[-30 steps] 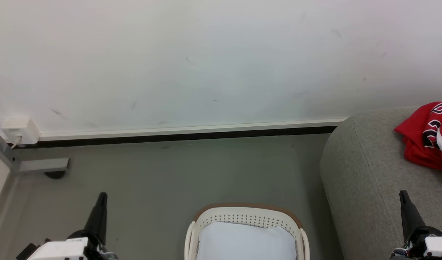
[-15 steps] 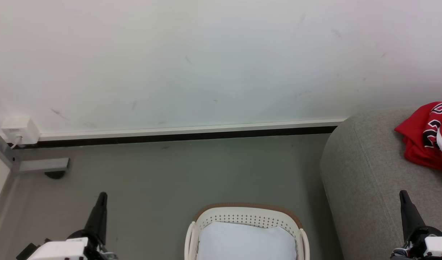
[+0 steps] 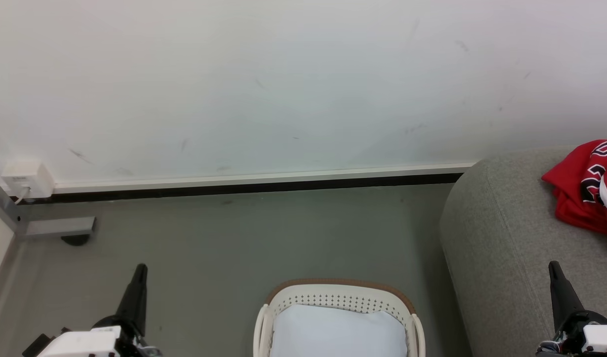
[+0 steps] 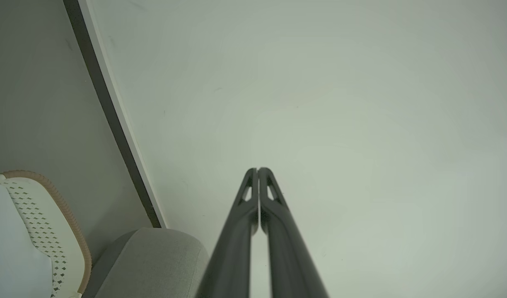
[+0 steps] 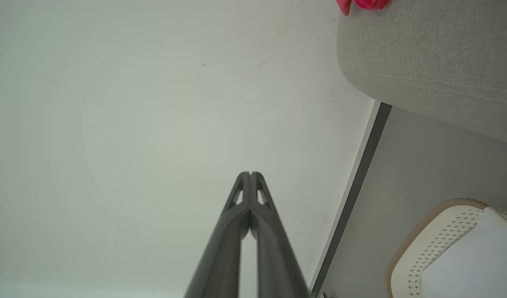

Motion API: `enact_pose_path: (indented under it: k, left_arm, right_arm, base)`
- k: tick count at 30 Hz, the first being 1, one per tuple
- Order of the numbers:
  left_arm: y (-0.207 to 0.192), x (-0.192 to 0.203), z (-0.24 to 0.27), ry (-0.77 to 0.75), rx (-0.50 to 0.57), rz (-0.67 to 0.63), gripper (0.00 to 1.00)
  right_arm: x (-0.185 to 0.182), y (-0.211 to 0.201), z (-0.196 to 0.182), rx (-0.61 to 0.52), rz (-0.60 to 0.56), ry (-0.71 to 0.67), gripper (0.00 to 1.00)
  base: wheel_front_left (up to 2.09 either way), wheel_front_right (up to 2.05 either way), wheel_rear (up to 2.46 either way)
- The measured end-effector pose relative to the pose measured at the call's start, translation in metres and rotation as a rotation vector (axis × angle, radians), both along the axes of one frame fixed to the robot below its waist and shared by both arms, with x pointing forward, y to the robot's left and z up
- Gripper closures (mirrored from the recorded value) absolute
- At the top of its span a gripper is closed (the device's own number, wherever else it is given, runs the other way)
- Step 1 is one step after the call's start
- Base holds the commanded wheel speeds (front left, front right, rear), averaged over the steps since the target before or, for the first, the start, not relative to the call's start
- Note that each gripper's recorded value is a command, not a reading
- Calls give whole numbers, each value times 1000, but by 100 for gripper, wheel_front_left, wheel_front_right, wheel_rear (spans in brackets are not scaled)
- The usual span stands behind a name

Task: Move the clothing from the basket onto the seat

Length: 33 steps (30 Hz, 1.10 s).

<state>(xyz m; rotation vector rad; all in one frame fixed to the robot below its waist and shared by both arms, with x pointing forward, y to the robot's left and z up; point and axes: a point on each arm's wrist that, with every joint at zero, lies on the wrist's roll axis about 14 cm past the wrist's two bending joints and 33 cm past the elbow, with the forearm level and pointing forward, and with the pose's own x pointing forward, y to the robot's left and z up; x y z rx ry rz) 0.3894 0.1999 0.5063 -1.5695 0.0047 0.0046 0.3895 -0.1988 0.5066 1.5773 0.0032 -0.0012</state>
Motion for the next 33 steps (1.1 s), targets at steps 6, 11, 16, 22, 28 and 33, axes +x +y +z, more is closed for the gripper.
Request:
enact_pose_path:
  k: [6,11,16,22,28,33]
  left_arm:
    - [0,0,0,0,0,0,100]
    - [0,0,0,0,0,0,100]
    - [0,0,0,0,0,0,100]
    - [0,0,0,0,0,0,100]
    - [0,0,0,0,0,0,100]
    - [0,0,0,0,0,0,100]
  right_arm:
    - [0,0,0,0,0,0,100]
    - [0,0,0,0,0,0,100]
    - [0,0,0,0,0,0,100]
    - [0,0,0,0,0,0,100]
    - [0,0,0,0,0,0,100]
    - [0,0,0,0,0,0,100]
  base:
    - [0,0,0]
    - [0,0,0]
    - [0,0,0]
    - [0,0,0]
    - [0,0,0]
    - [0,0,0]
